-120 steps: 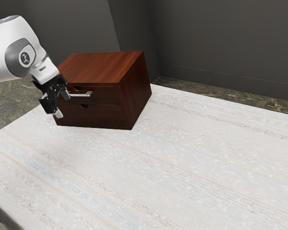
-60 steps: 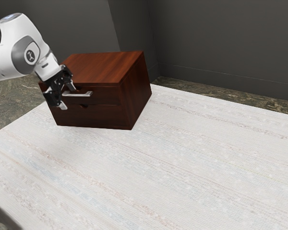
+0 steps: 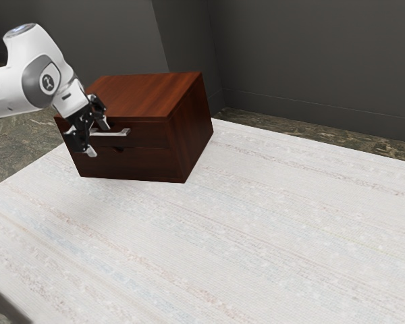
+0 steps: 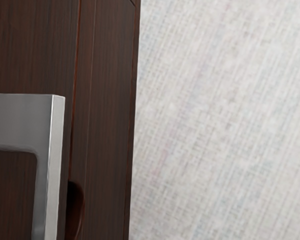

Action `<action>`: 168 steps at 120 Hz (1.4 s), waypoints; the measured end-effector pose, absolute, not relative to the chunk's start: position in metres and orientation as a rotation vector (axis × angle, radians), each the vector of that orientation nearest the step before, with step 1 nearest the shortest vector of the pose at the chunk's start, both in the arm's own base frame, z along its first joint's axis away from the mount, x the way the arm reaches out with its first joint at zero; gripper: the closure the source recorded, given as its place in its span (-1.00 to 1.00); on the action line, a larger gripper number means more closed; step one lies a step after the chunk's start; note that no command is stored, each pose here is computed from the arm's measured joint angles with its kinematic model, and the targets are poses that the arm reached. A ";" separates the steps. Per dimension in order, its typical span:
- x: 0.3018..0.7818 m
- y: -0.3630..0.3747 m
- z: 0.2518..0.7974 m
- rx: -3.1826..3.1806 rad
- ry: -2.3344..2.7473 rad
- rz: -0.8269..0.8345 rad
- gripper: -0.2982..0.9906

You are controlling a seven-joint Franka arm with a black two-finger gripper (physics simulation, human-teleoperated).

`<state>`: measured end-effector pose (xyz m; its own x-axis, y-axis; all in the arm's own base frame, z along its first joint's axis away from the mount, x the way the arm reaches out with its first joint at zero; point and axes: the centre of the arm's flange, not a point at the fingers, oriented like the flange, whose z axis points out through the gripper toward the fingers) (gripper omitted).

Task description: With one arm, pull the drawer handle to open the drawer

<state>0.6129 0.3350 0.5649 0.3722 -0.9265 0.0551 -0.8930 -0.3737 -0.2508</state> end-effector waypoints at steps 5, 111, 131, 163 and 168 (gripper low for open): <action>0.613 0.335 0.566 -2.444 1.644 -0.280 -0.54; 0.604 0.333 0.562 -2.465 1.668 -0.262 -0.14; 0.589 0.329 0.559 -2.496 1.674 -0.246 -0.18; 0.563 0.315 0.562 -2.521 1.682 -0.228 -0.16; 0.560 0.314 0.561 -2.523 1.684 -0.226 -0.17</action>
<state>0.5598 0.3138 0.5613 0.3776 -0.9234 0.0682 -0.9087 -0.3837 -0.1645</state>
